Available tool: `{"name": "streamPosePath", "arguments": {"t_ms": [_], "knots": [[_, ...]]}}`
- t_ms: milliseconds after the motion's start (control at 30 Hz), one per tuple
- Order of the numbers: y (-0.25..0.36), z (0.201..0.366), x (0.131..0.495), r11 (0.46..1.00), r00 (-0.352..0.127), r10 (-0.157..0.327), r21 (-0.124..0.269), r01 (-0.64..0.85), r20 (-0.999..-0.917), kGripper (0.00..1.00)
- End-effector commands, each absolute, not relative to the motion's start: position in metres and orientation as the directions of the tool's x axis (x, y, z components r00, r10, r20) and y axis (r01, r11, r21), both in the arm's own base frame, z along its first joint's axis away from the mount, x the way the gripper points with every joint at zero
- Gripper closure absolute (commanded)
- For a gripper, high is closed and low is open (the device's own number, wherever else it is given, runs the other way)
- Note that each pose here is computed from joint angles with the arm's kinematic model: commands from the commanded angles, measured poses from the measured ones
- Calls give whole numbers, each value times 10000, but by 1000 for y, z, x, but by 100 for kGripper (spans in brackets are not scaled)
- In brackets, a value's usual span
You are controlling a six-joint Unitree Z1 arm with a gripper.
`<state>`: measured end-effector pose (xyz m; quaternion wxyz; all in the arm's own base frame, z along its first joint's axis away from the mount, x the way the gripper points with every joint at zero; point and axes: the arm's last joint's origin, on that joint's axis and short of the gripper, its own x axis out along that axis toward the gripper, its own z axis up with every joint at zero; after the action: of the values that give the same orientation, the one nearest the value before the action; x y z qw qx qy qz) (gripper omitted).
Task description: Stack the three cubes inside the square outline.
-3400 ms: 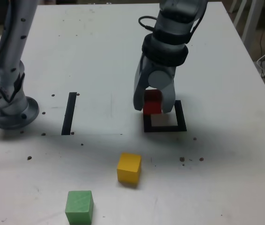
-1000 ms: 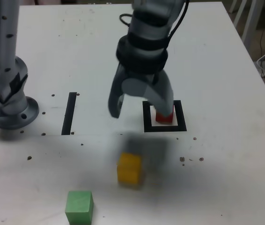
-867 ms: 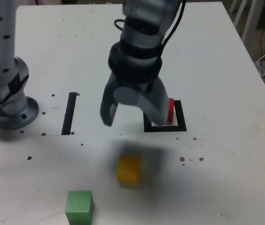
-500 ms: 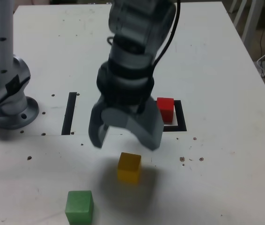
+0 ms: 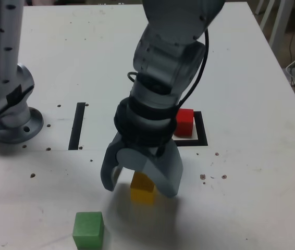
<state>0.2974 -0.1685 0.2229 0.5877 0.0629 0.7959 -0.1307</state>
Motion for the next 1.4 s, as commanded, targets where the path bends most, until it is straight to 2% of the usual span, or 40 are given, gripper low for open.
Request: {"name": "streamPosePath", "arguments": {"t_ms": [0, 100, 200, 333, 1067, 1133, 1367], "knots": [[-169, 219, 298, 9566, -3105, -577, -1415, 2547, -9488, 22], [-170, 216, 298, 9552, -3125, -625, -1476, 2564, -9479, 37], [-171, 213, 299, 9510, -3005, -678, -1526, 2689, -9514, 57], [-171, 211, 301, 9456, -2870, -708, -1559, 2857, -9553, 71], [-171, 211, 301, 9457, -2849, -621, -1477, 2896, -9565, 72], [-169, 213, 300, 9495, -2838, -448, -1291, 2860, -9578, 72], [-160, 238, 305, 9639, -2648, 562, -168, 2659, -9627, 72]]}}
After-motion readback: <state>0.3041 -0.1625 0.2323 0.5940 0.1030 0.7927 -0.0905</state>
